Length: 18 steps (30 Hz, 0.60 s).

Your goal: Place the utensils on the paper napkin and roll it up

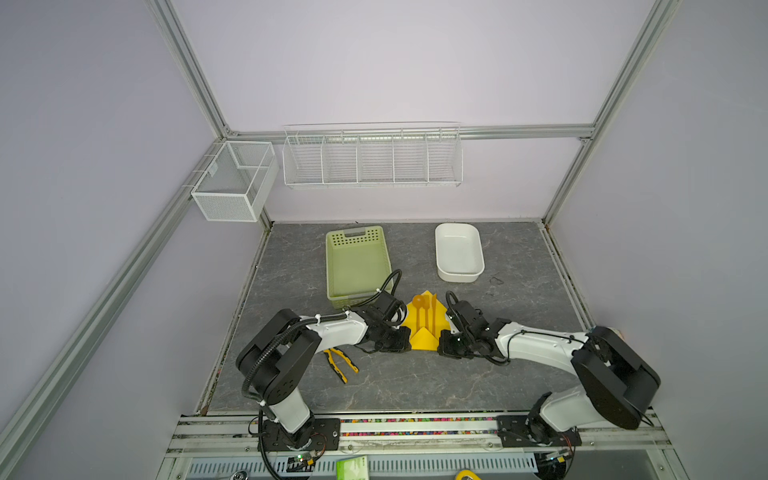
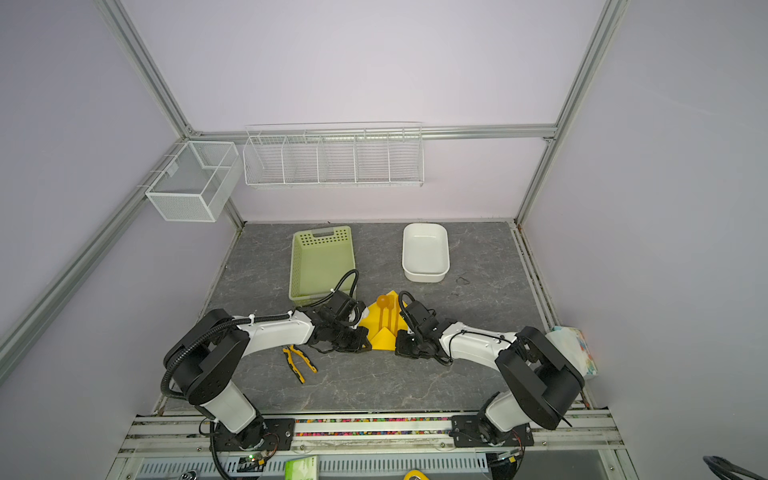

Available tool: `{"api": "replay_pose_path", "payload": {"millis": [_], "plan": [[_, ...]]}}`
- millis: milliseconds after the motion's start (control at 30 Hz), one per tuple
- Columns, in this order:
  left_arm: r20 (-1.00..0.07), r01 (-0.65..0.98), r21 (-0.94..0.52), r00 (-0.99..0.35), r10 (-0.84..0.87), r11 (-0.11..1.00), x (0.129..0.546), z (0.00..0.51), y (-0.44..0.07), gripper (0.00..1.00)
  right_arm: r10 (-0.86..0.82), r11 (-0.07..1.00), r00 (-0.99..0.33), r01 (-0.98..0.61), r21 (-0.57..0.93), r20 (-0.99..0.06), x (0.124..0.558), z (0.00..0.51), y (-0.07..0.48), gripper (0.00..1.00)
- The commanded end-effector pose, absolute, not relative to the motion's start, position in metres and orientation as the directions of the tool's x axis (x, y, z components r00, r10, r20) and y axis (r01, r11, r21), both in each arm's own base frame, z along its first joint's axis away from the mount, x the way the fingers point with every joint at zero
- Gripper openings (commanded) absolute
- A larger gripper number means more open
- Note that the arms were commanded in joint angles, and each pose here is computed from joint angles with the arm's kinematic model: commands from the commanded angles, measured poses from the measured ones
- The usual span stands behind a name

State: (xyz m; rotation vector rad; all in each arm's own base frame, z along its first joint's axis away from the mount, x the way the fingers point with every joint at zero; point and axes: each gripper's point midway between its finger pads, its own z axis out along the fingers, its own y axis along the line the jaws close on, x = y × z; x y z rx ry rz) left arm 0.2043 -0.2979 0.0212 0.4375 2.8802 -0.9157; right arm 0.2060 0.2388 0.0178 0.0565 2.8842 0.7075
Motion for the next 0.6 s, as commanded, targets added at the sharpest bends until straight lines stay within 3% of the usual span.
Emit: {"api": "replay_pose_path", "payload": {"millis": [0, 367, 567], "plan": [[-0.122, 0.255, -0.426, -0.967, 0.224, 0.868, 0.202, -0.003, -0.259, 0.0, 0.112, 0.932, -0.991, 0.081, 0.352, -0.069, 0.186, -0.01, 0.208, 0.07], [-0.114, 0.219, -0.406, -0.975, 0.189, 0.887, 0.205, -0.002, -0.235, 0.0, 0.111, 0.93, -0.992, 0.08, 0.358, -0.067, 0.186, -0.01, 0.21, 0.07], [-0.151, 0.247, -0.447, -0.968, 0.2, 0.86, 0.214, 0.025, -0.248, 0.0, 0.102, 0.92, -0.993, 0.069, 0.386, -0.067, 0.187, -0.007, 0.216, 0.07]]}}
